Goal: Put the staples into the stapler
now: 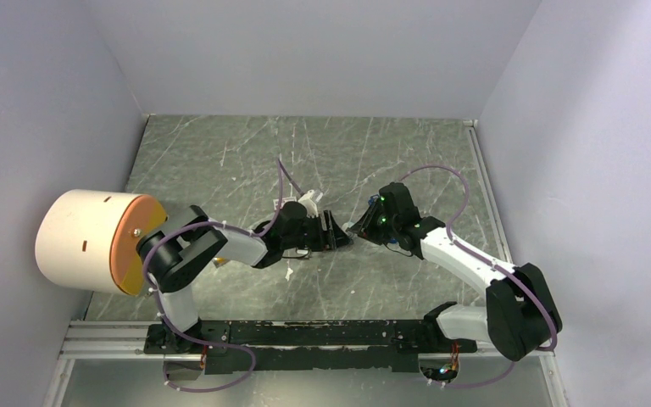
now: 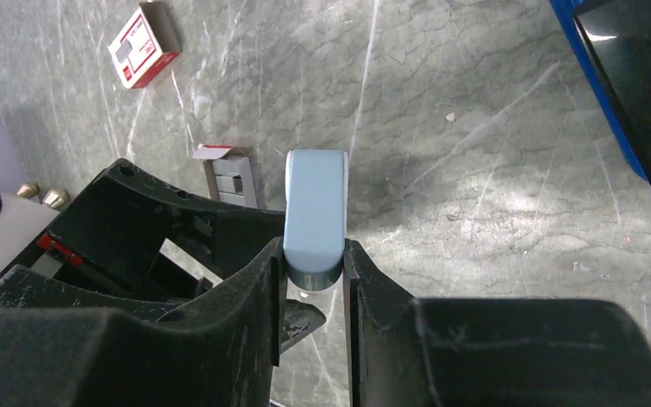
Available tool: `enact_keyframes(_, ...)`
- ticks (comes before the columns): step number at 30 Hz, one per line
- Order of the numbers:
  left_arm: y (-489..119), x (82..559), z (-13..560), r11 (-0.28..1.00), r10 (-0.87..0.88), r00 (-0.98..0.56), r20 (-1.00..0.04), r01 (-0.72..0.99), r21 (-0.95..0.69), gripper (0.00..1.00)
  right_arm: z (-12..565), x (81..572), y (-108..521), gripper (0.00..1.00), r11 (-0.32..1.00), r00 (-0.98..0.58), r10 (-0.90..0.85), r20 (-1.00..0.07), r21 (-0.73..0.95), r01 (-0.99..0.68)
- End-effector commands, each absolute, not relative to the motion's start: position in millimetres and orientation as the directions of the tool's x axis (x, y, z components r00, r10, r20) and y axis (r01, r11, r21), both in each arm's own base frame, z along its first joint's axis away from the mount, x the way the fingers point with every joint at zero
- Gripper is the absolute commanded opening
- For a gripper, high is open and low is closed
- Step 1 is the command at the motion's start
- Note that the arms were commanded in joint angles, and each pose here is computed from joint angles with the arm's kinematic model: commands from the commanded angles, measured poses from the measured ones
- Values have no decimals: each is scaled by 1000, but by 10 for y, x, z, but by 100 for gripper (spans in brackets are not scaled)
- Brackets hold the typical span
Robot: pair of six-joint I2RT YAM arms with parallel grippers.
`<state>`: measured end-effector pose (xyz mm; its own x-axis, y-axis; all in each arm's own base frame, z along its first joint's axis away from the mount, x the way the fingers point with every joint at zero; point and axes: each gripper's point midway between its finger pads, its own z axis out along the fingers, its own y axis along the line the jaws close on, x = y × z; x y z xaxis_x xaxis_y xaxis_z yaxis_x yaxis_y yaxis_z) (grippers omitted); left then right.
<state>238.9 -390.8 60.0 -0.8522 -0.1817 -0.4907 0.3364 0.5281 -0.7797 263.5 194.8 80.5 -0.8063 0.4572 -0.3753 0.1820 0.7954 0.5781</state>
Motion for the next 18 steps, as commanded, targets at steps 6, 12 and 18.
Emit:
enact_keyframes(6, -3922, 2489, 676, 533, -232, -825, -515, 335, -777, 44, 909, 2645, 1957, 24, 777, -793, 470, -389, 607, 163)
enact_keyframes(12, -3913, 2497, 577, 559, -216, -830, -514, 326, -762, 19, 917, 2637, 1927, 23, 795, -800, 454, -392, 583, 166)
enact_keyframes(18, -3876, 2430, 482, 566, -176, -831, -528, 354, -745, 5, 948, 2721, 1791, 22, 851, -795, 418, -441, 497, 172)
